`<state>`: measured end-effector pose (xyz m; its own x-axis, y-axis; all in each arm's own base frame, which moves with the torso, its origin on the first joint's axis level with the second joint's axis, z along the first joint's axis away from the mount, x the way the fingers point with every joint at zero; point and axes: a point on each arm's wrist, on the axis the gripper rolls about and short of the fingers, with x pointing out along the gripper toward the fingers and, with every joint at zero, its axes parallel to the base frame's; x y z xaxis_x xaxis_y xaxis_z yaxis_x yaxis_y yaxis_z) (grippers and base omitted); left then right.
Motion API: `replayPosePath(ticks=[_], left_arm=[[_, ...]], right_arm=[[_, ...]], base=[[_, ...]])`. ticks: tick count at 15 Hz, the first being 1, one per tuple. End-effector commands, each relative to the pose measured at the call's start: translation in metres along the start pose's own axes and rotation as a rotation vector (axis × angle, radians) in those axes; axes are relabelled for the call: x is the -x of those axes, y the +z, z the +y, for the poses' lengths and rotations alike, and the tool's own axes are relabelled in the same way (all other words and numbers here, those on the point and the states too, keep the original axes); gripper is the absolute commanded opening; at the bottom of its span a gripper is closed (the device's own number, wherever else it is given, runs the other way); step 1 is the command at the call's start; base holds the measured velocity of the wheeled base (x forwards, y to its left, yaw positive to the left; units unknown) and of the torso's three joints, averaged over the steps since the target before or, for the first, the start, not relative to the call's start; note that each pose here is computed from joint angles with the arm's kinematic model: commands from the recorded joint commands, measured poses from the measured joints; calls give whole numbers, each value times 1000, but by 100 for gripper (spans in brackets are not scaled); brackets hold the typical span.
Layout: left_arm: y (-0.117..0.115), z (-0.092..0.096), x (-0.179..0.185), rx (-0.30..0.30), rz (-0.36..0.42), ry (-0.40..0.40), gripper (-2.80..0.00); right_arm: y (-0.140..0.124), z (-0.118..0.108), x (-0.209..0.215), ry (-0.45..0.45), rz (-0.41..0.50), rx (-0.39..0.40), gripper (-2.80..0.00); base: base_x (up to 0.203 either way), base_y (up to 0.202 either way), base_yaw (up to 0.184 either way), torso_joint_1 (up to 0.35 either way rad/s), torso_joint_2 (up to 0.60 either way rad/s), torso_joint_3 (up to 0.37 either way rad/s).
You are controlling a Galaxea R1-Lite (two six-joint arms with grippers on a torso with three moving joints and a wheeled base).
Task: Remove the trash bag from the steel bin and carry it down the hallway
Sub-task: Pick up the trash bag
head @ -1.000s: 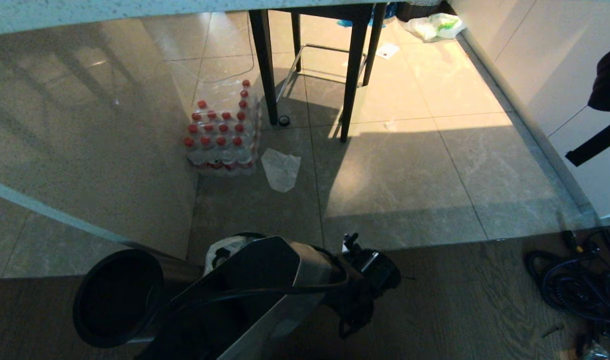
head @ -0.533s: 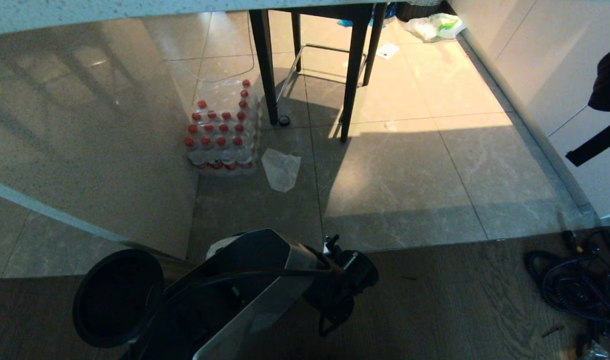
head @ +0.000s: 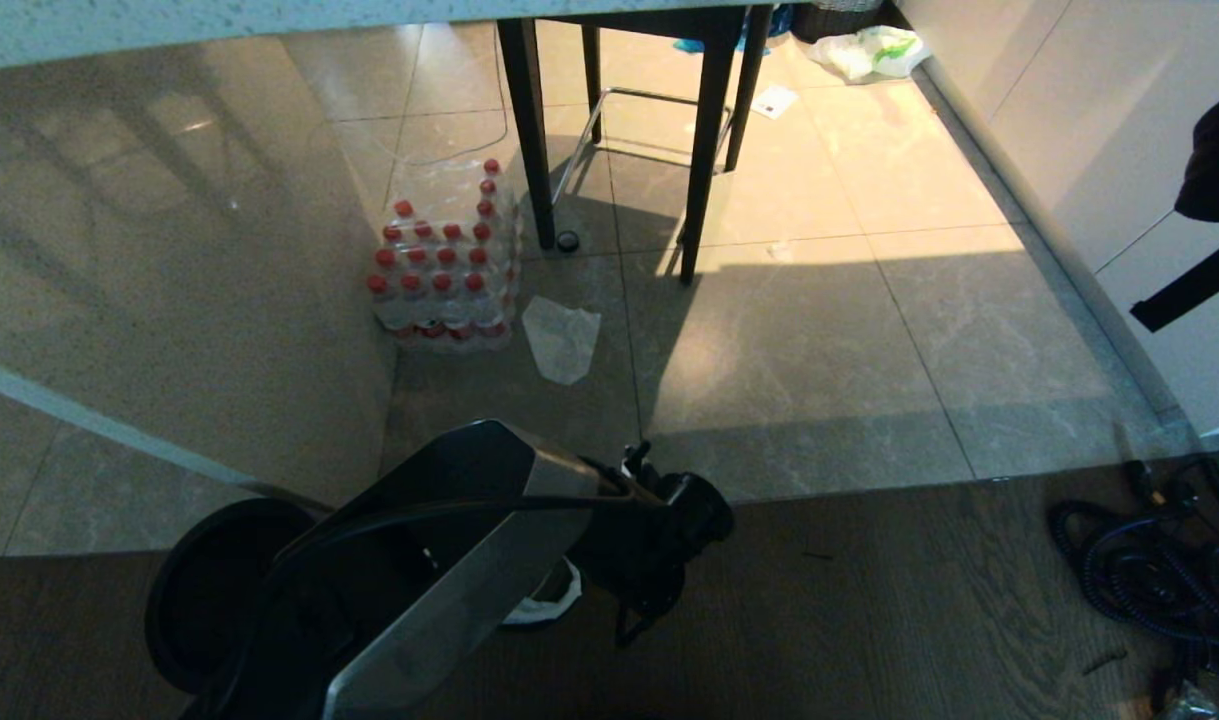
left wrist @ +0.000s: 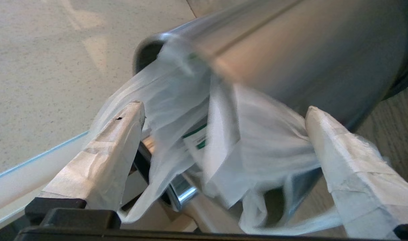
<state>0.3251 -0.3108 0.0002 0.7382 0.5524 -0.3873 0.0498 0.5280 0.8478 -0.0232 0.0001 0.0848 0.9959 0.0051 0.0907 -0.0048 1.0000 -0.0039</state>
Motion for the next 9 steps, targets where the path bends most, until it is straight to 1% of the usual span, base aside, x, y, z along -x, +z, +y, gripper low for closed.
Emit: replayPosePath(ticks=[1, 3, 5, 9], left_arm=[[2, 16, 6, 24, -7, 6, 0], [-6, 16, 8, 9, -3, 6, 0], [-5, 21, 11, 28, -8, 5, 0], [-1, 45, 16, 74, -15, 7, 0]], right_arm=[[-10, 0, -2, 1, 36, -1, -280], [-10, 0, -2, 1, 36, -1, -280], [-10, 0, -2, 1, 36, -1, -280], [-10, 0, -2, 1, 34, -1, -280]], base=[[0, 0, 0, 0, 0, 0], [0, 0, 0, 0, 0, 0], [0, 0, 0, 0, 0, 0], [0, 0, 0, 0, 0, 0]])
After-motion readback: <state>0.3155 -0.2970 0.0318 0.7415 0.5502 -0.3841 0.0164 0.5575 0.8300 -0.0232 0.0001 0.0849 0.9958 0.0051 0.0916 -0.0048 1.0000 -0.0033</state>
